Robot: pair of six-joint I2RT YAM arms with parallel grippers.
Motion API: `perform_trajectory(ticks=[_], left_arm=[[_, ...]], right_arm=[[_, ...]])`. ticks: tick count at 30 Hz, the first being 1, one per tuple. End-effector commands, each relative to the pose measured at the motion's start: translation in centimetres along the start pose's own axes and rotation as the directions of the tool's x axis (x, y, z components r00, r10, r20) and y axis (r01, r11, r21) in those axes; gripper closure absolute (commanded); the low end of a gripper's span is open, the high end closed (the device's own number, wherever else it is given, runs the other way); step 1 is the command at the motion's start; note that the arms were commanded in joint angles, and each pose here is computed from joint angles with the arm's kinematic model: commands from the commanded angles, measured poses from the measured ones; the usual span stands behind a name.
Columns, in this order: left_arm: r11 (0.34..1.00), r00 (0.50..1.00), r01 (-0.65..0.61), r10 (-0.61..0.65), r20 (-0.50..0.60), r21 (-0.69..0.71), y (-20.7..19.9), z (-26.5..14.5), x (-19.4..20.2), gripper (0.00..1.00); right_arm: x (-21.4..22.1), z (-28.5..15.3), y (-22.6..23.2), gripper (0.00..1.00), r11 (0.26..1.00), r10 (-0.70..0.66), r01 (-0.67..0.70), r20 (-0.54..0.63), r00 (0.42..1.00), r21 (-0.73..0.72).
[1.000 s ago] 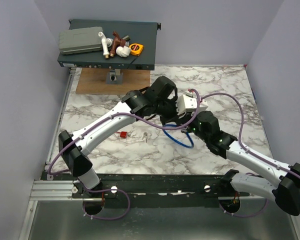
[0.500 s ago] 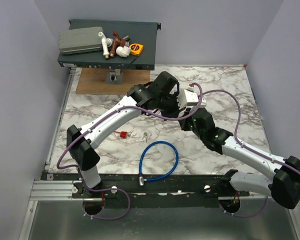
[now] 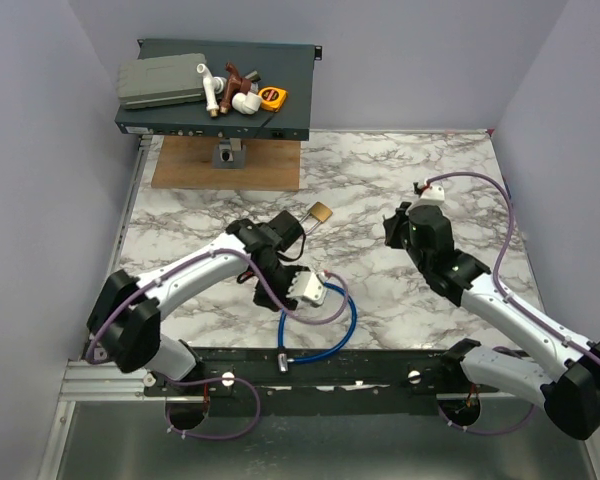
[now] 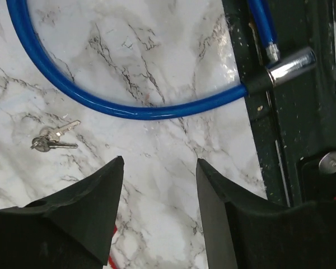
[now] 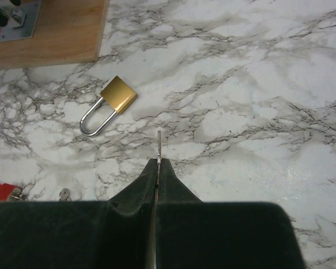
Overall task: Unlock with the key
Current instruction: Pick up the lock from the center of the board.
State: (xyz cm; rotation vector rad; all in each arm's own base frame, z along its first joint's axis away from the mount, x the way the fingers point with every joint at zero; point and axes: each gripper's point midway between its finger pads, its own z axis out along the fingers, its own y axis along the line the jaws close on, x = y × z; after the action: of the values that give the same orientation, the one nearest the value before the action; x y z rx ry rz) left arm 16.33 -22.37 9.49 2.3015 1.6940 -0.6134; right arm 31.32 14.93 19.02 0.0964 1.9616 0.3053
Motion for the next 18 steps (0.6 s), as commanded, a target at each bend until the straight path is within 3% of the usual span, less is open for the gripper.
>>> perform_trajectory(ticks=[1,4,9,11,15,18], left_arm=[[0.942,0.941,-0.335,0.335,0.056,-0.005,-1.3,-0.9,-0.1,0.45],[0.874,0.871,-0.484,0.485,0.081,-0.025,-2.3,0.2,0.5,0.42],[0.695,0.687,-0.714,0.719,0.103,-0.087,-3.4,2.1,1.0,0.37],[0.646,0.638,-0.759,0.763,0.105,-0.082,-3.3,3.0,1.4,0.36],[0.592,0.581,-0.805,0.798,0.159,-0.032,-3.5,4.1,1.1,0.36],[0.595,0.582,-0.804,0.788,0.202,-0.006,-3.7,4.5,0.1,0.36]], right_arm=[[-1.9,-0.4,-0.1,0.99,1.0,-0.003,0.002,0.03,1.0,0.018],[-2.0,-0.4,0.1,0.99,1.0,0.002,-0.002,0.023,1.0,0.011],[-2.5,-0.6,0.5,0.99,1.0,0.022,-0.021,0.031,0.999,-0.004],[-2.7,-0.7,0.6,0.99,0.999,0.032,-0.031,0.037,0.999,-0.008],[-3.1,-1.0,0.8,0.99,0.999,0.047,-0.046,0.047,0.998,-0.019],[-3.4,-1.0,1.0,0.99,0.999,0.04,-0.038,0.05,0.998,-0.026]])
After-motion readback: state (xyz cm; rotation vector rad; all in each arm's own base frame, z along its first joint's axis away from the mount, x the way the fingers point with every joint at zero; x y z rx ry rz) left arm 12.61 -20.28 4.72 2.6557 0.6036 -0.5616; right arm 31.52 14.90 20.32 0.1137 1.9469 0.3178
